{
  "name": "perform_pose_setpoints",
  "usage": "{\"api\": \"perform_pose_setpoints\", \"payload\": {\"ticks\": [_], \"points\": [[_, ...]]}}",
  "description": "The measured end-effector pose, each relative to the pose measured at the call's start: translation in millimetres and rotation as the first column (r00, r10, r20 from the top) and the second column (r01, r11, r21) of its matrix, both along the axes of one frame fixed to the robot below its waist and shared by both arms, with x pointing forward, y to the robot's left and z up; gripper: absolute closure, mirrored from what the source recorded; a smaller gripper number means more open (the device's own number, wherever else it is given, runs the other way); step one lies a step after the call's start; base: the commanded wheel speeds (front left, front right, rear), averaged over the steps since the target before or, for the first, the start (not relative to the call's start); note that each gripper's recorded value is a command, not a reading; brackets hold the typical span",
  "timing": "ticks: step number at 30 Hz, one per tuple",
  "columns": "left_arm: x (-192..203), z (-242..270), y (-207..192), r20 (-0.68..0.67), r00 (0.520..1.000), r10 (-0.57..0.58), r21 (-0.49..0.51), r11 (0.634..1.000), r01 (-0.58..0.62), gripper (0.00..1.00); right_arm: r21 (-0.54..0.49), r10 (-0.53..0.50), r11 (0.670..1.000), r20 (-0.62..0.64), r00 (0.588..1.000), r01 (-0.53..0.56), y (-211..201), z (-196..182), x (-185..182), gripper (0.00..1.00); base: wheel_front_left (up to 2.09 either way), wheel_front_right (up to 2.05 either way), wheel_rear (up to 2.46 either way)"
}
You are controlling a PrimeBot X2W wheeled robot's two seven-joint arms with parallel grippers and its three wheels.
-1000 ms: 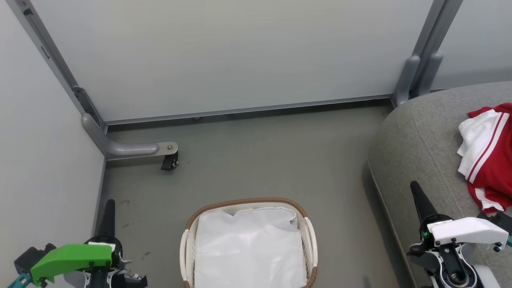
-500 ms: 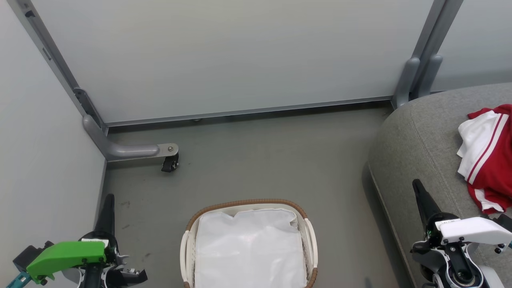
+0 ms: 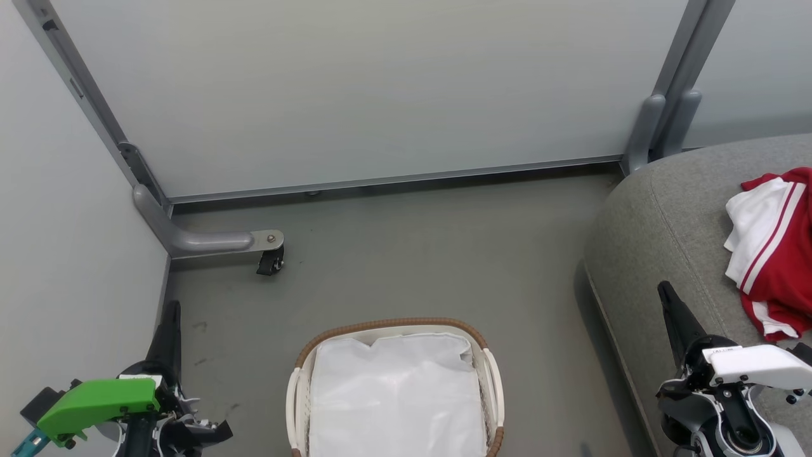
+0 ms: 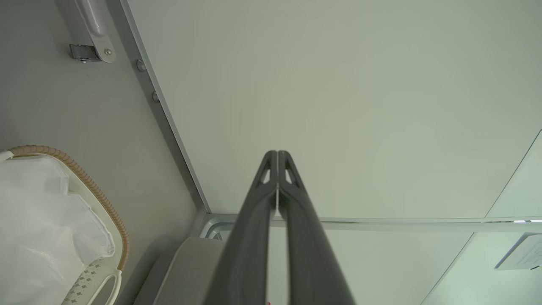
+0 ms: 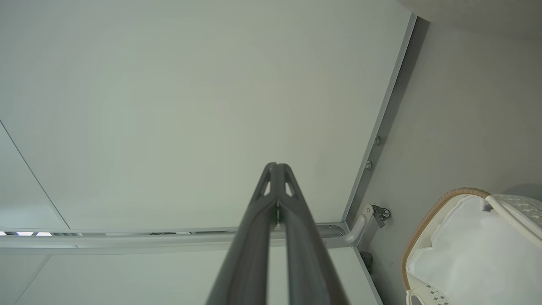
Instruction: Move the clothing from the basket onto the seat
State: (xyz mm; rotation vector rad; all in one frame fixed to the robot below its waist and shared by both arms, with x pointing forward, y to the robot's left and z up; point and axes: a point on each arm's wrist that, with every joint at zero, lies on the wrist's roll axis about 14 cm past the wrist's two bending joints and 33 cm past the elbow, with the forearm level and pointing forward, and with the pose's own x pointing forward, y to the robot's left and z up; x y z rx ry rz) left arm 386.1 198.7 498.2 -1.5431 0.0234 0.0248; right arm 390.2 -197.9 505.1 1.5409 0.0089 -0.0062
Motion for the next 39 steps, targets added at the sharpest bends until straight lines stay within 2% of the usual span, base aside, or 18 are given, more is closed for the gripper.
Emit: {"api": "perform_pose_setpoints", "payload": {"ticks": [6, 39], "points": [[1.5, 5.6, 0.1, 0.019, 1.000, -0.002, -0.034, 0.999, 0.002, 1.00, 0.036, 0.000, 0.999, 0.010, 1.000, 0.000, -0.9, 2.7, -0.2, 1.00, 0.00, 0.00, 0.00], [1.7, 6.0, 0.2, 0.020, 1.000, -0.001, -0.034, 0.999, 0.002, 1.00, 0.036, 0.000, 0.999, 0.011, 1.000, 0.000, -0.9, 2.8, -0.2, 1.00, 0.00, 0.00, 0.00]]}}
